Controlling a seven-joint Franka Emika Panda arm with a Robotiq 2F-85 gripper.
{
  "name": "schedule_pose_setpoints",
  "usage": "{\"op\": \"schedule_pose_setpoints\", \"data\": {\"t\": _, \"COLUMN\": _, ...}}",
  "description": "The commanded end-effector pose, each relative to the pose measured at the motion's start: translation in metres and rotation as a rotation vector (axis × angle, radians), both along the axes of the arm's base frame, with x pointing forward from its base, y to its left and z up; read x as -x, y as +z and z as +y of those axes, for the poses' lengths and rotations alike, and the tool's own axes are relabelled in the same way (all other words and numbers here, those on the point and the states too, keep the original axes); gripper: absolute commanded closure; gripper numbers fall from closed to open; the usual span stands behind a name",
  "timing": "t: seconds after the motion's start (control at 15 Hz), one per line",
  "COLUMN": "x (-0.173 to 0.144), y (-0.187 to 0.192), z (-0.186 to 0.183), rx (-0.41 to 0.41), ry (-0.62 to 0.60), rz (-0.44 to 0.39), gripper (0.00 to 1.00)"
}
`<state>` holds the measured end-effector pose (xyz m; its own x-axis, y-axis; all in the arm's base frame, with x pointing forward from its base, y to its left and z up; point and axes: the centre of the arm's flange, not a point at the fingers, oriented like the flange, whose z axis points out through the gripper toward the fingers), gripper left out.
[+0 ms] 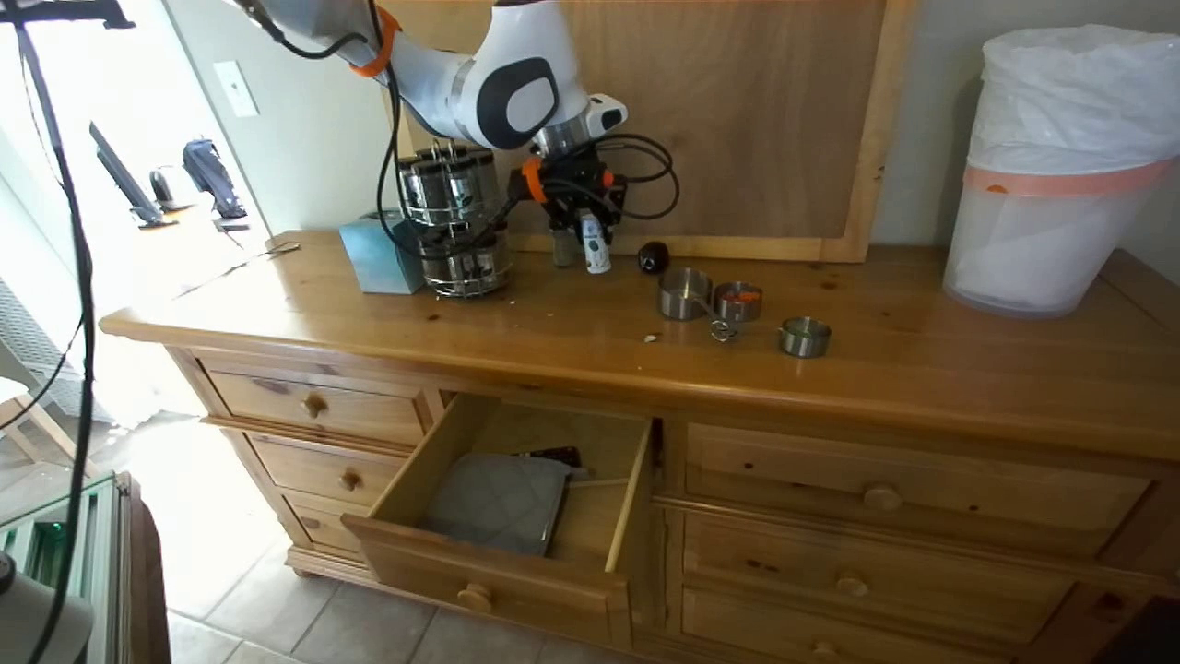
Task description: Remove the white object from the top drawer
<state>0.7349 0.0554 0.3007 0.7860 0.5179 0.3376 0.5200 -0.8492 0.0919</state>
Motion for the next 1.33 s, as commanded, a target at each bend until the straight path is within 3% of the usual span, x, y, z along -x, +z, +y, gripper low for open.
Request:
{"op": "schedule_pose_setpoints", "data": {"t": 0.0, "x": -0.036, "y": -0.016, "z": 0.008, "rx": -0.033, "ry": 0.0, "rz": -0.003, "gripper": 0.8}}
{"op": "schedule_pose_setpoints", "data": {"t": 1.27, "x": -0.086, "y": -0.045, "z": 0.03, "rx": -0.124, "ry": -0.039, "rz": -0.08, "gripper": 0.8}}
